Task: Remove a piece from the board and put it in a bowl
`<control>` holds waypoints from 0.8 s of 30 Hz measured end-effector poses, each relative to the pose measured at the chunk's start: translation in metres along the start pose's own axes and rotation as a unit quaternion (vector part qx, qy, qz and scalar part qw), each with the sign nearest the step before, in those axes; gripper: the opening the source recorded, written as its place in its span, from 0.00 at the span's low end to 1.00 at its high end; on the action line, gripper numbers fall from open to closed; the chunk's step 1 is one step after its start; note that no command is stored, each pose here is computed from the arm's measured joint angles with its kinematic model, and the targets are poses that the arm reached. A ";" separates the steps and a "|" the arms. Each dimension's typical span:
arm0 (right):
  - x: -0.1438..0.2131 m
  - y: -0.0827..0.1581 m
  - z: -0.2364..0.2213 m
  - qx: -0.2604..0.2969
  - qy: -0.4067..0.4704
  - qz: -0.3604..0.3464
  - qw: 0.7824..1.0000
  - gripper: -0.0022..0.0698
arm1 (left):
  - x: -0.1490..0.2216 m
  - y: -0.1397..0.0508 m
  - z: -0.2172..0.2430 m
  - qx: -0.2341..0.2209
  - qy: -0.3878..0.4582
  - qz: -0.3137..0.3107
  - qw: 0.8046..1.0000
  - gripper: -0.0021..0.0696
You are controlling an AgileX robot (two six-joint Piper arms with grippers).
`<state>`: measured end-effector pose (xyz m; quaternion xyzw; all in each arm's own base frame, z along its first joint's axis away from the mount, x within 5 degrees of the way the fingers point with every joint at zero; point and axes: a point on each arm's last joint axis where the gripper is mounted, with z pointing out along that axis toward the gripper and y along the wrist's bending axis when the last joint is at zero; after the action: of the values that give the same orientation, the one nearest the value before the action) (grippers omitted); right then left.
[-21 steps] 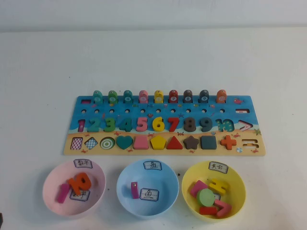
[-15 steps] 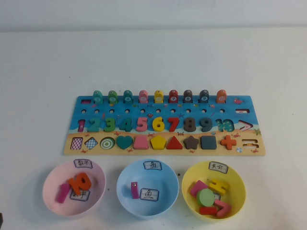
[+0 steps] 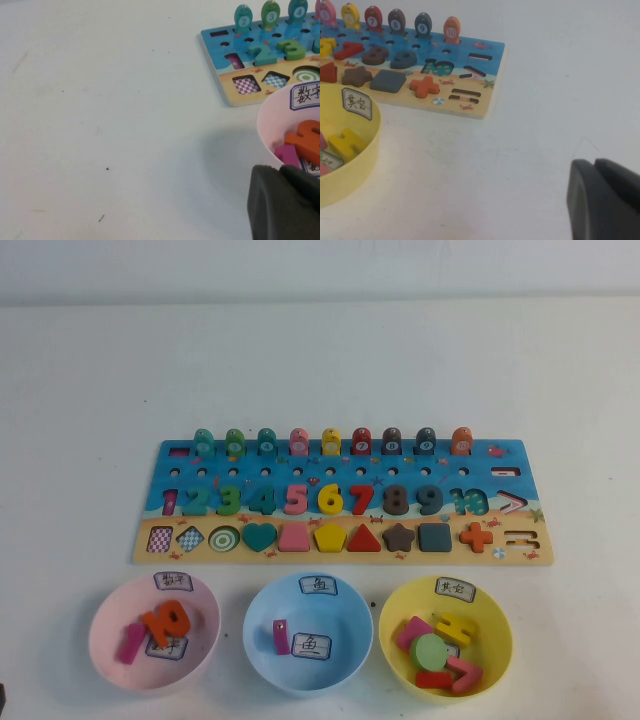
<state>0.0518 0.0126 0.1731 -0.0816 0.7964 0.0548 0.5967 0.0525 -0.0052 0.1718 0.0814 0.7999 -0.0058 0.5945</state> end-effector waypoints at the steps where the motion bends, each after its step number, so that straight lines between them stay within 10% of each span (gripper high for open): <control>1: 0.000 0.000 0.000 0.000 0.000 0.000 1.000 0.01 | 0.000 0.000 0.000 0.000 -0.001 0.000 1.000 0.02; 24: 0.000 0.000 0.000 0.000 0.000 0.000 1.000 0.01 | -0.019 -0.004 -0.002 0.044 -0.099 -0.203 0.973 0.02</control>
<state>0.0518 0.0126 0.1731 -0.0816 0.7964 0.0548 0.5967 0.0553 -0.0114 0.1903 -0.0577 0.7362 -0.1693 0.6527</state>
